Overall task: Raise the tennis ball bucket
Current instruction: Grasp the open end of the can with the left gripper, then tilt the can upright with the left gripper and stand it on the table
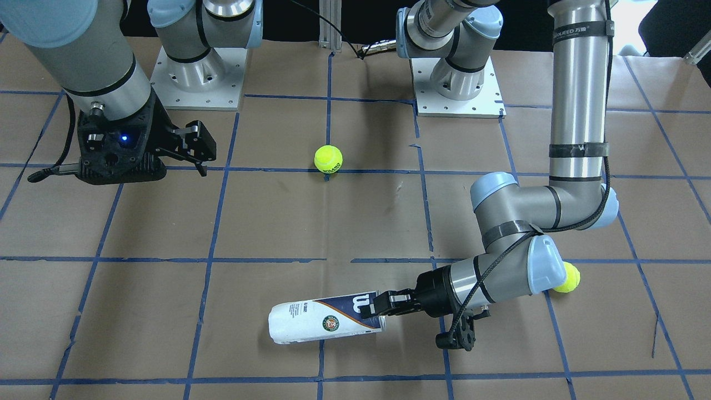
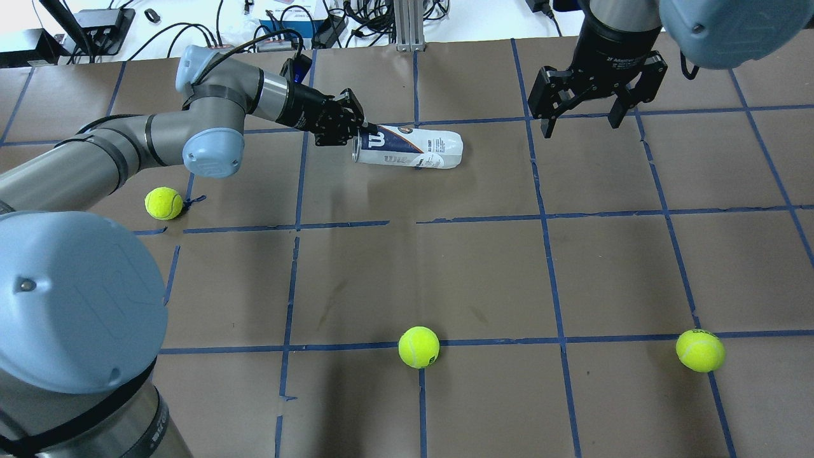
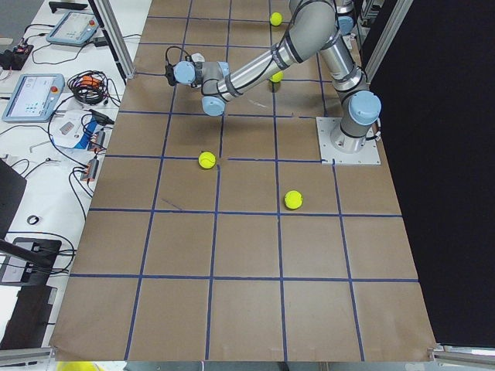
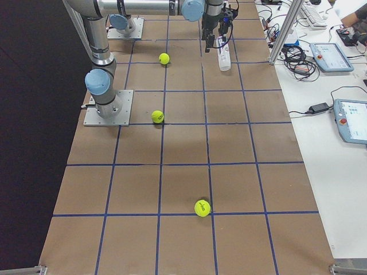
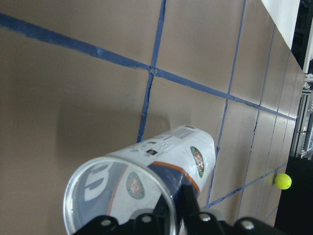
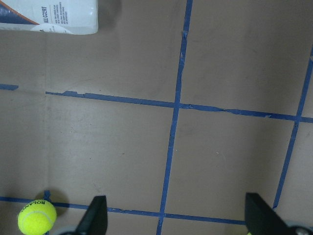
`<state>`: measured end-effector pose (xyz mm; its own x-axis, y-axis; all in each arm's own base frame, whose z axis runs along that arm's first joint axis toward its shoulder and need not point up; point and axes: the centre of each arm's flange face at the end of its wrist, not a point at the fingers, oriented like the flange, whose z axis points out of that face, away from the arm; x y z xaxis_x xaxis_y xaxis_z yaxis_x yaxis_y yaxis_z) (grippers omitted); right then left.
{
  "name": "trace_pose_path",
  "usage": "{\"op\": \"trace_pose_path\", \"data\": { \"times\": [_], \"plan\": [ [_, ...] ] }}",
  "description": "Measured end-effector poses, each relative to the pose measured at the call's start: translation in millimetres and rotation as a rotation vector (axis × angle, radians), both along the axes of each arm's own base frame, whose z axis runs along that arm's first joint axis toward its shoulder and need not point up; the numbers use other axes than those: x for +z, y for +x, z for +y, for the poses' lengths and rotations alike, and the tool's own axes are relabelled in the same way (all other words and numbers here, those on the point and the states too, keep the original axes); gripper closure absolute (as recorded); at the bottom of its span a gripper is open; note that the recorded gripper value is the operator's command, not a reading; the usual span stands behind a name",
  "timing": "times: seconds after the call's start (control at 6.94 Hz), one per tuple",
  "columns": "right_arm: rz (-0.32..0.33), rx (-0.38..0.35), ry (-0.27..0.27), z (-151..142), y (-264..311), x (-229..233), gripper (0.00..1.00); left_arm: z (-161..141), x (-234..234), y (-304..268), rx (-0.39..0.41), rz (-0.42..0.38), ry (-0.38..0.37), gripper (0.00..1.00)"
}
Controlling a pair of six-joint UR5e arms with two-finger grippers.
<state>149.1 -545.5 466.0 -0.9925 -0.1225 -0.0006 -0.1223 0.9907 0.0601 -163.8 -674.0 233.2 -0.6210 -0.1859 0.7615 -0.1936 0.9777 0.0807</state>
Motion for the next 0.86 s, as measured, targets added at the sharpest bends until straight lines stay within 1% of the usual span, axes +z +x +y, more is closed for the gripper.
{"op": "trace_pose_path", "data": {
  "times": [0.14,0.29,0.43,0.58,0.72,0.86],
  "plan": [
    [0.000,0.000,0.000,-0.2,0.0,-0.3,0.00,4.9,29.8,-0.7,0.035,-0.027,-0.001,0.97],
    [0.000,0.002,0.001,-0.3,-0.1,-0.4,0.00,11.3,59.9,-7.5,0.068,-0.093,-0.001,0.97],
    [0.001,0.003,0.002,-0.4,-0.8,-0.5,0.00,20.3,90.6,-24.9,0.079,-0.185,-0.014,0.96],
    [0.001,0.007,0.002,-0.7,-1.8,-0.3,0.00,28.9,123.8,-50.8,0.067,-0.319,-0.049,0.96],
    [0.001,0.009,0.002,-1.5,-4.6,-0.1,0.00,34.7,154.6,-78.9,0.039,-0.481,-0.090,0.96],
    [0.001,0.003,0.002,-2.7,-10.2,0.1,0.00,38.0,181.4,-106.1,-0.009,-0.646,-0.141,0.96]
  ]
}}
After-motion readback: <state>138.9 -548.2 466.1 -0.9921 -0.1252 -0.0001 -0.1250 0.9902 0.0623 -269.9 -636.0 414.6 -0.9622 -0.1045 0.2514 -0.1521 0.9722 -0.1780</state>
